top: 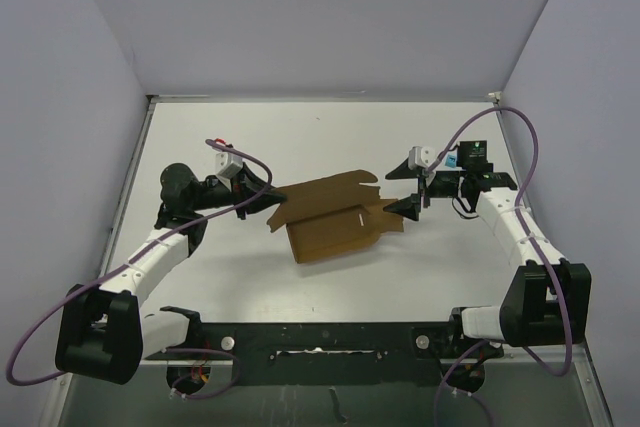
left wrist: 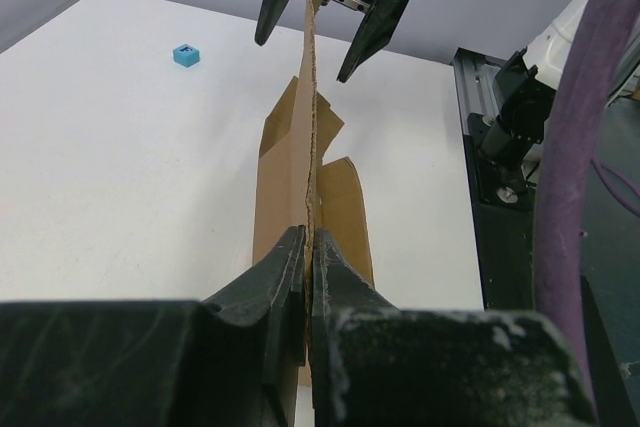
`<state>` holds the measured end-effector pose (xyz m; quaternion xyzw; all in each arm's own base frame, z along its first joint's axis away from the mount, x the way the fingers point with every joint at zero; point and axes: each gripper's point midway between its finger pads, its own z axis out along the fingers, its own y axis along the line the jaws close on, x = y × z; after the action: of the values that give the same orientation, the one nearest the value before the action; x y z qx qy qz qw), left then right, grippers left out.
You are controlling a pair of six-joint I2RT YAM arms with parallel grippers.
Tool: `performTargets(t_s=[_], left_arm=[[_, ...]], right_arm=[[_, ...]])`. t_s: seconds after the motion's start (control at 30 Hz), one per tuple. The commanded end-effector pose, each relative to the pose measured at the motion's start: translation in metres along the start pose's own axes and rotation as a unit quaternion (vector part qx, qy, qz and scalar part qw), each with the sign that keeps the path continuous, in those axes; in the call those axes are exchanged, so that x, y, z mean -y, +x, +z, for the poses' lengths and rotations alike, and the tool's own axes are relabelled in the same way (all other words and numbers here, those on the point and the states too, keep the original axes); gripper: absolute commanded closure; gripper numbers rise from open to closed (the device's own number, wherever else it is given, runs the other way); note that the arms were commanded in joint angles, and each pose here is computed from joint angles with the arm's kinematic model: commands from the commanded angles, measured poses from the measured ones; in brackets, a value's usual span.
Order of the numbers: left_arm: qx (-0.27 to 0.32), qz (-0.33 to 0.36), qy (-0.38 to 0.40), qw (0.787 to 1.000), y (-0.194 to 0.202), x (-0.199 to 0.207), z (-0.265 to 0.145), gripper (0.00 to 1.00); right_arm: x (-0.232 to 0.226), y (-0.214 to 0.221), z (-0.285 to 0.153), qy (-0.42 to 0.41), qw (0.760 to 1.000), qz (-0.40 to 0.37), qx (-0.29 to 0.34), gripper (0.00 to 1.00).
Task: Fold the paper box
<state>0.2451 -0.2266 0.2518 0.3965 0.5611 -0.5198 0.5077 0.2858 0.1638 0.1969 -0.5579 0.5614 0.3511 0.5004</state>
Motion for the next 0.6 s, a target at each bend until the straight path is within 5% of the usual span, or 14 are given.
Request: performTargets(t_s=[0.0, 0.57], left_arm=[[0.015, 0.047, 0.013, 0.999, -0.0204, 0.0086, -0.0016, 1.0], [0.016, 0.039, 0.01, 0.999, -0.0196, 0.0071, -0.0013, 1.0]], right_arm=[[0.0064, -0.0175, -0.003, -0.001, 1.0, -0.025, 0.018, 0.25], [0.0072, -0.0182, -0.004, 0.002, 1.0, -0.02, 0.015, 0.24]])
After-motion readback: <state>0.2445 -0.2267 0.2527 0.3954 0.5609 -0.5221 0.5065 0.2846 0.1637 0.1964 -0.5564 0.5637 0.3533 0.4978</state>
